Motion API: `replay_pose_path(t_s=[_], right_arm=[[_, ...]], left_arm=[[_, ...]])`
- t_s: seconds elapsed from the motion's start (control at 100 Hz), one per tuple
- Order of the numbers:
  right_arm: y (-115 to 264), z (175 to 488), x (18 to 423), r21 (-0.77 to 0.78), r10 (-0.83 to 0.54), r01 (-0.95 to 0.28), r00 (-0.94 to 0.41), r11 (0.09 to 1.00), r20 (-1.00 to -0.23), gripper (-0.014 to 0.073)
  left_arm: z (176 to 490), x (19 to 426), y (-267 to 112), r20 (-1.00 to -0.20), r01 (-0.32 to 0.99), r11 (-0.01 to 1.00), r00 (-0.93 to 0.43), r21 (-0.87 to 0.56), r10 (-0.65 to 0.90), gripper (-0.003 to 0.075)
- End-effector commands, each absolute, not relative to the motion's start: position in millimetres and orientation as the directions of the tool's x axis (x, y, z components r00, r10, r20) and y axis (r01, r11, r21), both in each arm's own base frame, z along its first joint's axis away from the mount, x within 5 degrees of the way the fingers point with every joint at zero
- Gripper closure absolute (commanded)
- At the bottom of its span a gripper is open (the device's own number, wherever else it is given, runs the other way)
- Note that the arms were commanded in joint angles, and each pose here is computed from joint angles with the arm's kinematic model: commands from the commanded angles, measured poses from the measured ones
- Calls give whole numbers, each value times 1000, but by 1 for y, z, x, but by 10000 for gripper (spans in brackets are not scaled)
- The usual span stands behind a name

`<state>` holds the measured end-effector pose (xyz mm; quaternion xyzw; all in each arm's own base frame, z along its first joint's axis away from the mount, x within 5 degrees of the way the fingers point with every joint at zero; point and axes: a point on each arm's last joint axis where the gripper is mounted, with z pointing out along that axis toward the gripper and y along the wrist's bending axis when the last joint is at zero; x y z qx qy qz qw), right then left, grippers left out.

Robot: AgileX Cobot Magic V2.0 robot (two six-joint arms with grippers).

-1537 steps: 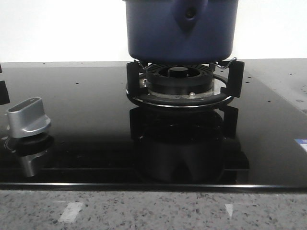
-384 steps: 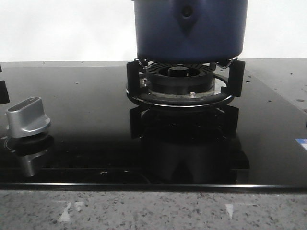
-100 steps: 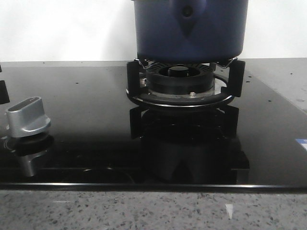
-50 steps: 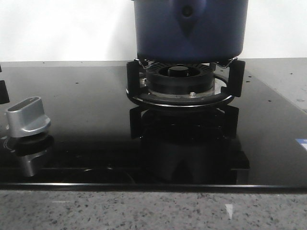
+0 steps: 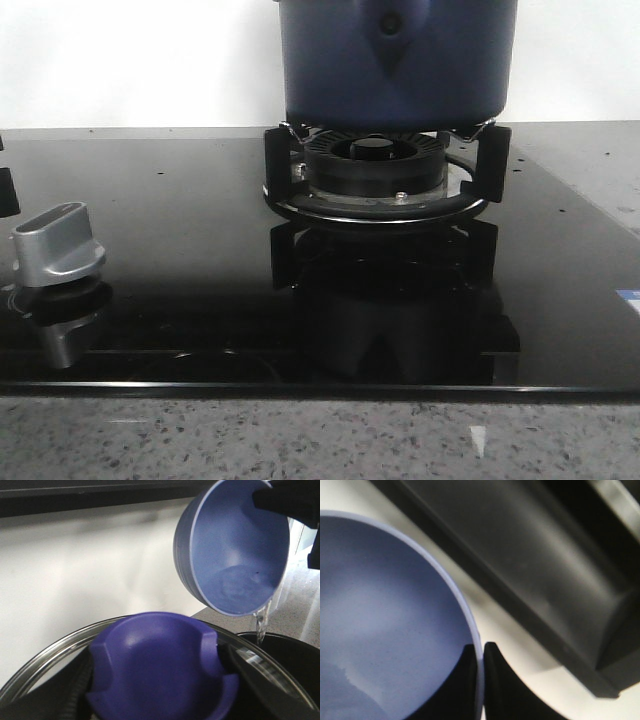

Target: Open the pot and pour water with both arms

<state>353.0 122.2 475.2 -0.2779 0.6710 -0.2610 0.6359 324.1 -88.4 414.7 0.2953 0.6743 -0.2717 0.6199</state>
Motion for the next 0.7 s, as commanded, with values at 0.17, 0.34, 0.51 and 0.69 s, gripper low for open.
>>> replay_pose_path(t_s=[0.17,0.34,0.51,0.69], right_arm=[[120,518,333,-808,-810,98,166,582,-563,648],[125,523,332,-861,-863,143,226,489,-453,648],[124,526,331,-898,-912,201,210,393,-352,641],[124,528,330,-917,-941,241,200,319,-274,641]], left_arm=[[443,311,-87,-999,741,672,-2,-25,-36,406],[443,311,-87,-999,741,672,-2,-25,-36,406],[443,311,-87,-999,741,672,-2,-25,-36,406],[443,311,-87,-999,741,672,-2,-25,-36,406]])
